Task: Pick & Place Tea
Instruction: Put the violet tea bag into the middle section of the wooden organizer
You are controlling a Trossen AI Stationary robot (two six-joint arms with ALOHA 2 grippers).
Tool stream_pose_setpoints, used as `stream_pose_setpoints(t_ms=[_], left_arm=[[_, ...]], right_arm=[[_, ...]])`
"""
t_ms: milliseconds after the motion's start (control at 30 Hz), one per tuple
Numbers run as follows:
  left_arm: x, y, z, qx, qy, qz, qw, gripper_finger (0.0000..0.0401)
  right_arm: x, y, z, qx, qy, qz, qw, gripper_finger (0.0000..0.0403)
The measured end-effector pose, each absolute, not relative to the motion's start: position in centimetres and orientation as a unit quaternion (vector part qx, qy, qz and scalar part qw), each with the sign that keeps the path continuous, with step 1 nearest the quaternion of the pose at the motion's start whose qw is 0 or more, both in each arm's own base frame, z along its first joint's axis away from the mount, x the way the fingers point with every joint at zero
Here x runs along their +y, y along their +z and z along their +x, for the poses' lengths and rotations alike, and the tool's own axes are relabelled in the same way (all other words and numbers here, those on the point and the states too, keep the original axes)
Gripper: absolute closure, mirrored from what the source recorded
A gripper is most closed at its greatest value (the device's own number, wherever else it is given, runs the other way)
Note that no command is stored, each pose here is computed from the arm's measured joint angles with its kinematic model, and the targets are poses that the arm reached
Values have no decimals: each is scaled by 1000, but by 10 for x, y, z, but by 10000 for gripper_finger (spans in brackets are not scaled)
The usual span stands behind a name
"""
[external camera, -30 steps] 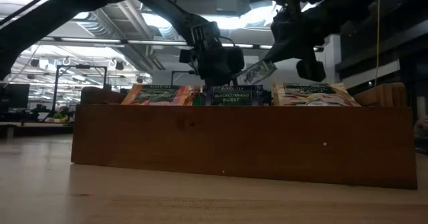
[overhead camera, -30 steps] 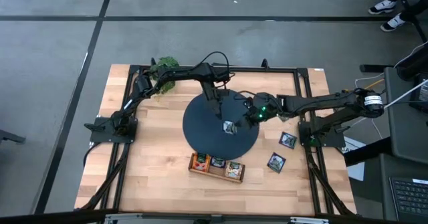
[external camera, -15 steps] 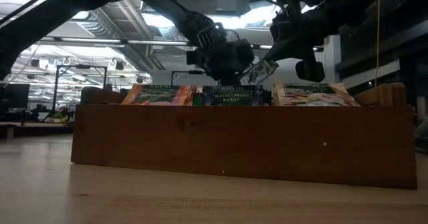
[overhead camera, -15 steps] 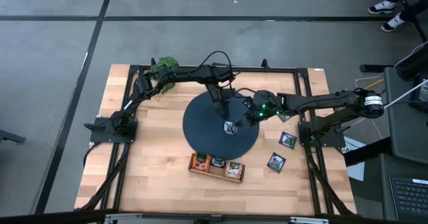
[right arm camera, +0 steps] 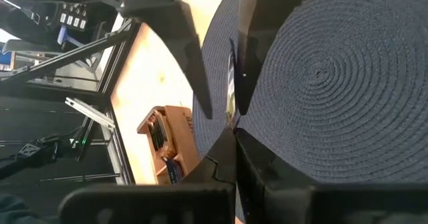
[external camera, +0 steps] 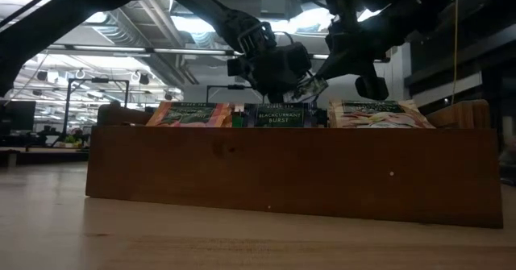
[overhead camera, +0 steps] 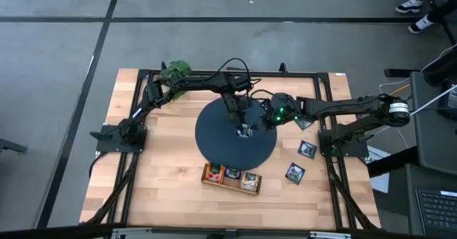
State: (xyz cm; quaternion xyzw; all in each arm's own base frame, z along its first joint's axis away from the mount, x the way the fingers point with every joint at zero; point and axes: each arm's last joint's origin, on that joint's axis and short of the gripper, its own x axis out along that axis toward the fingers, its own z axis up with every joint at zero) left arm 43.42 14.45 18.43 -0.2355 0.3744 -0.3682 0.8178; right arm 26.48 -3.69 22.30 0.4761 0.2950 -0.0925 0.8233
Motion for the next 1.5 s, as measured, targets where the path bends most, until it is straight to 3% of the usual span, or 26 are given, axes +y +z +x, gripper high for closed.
stream_pose_setpoints(t_ms=[233, 500, 767, 933, 1067, 1233, 1500], left_arm=[[144, 184, 433, 385, -361, -247, 812, 391], [139, 175, 425, 369, -399, -305, 782, 395], [115, 179, 440, 365, -364, -241, 822, 396], [97, 195, 445, 291, -323, -233, 870, 397], [98, 192, 427, 242, -249, -270, 898, 397], [103, 179, 406, 219, -213, -336, 891, 397], [98, 189, 409, 192, -231, -347, 889, 397]], right_arm=[[-37, 223, 265, 294, -98, 490, 815, 369], [-23, 228, 260, 295, -108, 482, 818, 313], [-16, 240, 244, 291, -135, 480, 816, 273], [-8, 247, 230, 305, -135, 485, 808, 269], [-3, 254, 223, 301, -124, 491, 808, 269], [-3, 256, 223, 294, -111, 478, 820, 269], [-5, 240, 236, 320, -128, 443, 827, 269]])
